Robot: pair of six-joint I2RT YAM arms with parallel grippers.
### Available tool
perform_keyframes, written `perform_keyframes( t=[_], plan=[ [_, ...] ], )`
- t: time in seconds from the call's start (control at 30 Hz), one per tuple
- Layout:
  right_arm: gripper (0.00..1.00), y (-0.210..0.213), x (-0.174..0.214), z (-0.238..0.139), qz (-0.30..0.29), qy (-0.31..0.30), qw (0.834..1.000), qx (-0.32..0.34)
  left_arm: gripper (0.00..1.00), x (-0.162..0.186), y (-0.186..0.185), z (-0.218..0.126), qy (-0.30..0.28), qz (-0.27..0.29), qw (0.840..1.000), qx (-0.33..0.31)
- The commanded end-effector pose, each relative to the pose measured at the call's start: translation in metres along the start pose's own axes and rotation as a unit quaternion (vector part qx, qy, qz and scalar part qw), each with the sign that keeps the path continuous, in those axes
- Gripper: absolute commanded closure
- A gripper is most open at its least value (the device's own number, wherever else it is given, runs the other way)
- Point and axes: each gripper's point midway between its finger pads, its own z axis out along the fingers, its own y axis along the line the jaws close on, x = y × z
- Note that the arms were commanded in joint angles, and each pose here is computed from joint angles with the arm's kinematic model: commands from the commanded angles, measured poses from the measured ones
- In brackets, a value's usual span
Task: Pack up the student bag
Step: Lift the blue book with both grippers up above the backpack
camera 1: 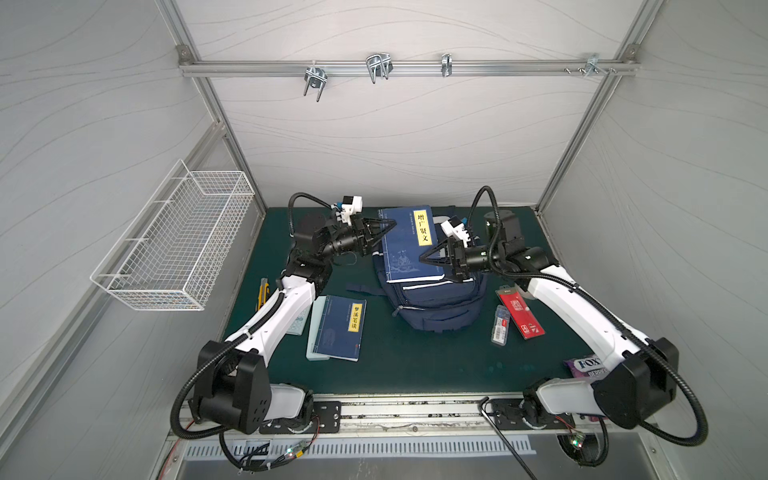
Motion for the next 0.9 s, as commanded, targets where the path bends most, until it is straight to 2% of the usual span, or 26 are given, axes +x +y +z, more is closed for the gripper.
perform_keyframes(
  t=[0.0,0.13,0.23,0.33,0.47,0.5,0.87],
  plan=[
    [0.1,0.038,-0.008,-0.009,-0.04,-0.011,0.998,-0.057,1.0,0.009,-0.048,-0.001,0.026,0.016,0.995,0.096],
    [0.17,0.055,-0.019,-0.022,-0.057,-0.031,0.995,-0.076,1.0,0.007,-0.046,0.001,0.037,0.002,0.993,0.115],
    [0.28,0.062,-0.026,-0.029,-0.061,-0.035,0.994,-0.08,1.0,0.01,-0.044,0.002,0.051,-0.001,0.991,0.121],
    [0.42,0.067,-0.03,-0.031,-0.063,-0.032,0.994,-0.083,1.0,0.013,-0.037,0.004,0.068,-0.003,0.991,0.113],
    [0.72,0.07,-0.032,-0.032,-0.062,-0.03,0.994,-0.086,1.0,0.014,-0.032,0.005,0.072,0.001,0.992,0.108],
    [0.75,0.072,-0.031,-0.032,-0.062,-0.03,0.994,-0.088,1.0,0.014,-0.031,0.005,0.073,0.001,0.992,0.106],
    [0.65,0.068,-0.022,-0.025,-0.042,-0.022,0.995,-0.087,1.0,0.024,-0.025,0.006,0.091,-0.002,0.99,0.104]
  ],
)
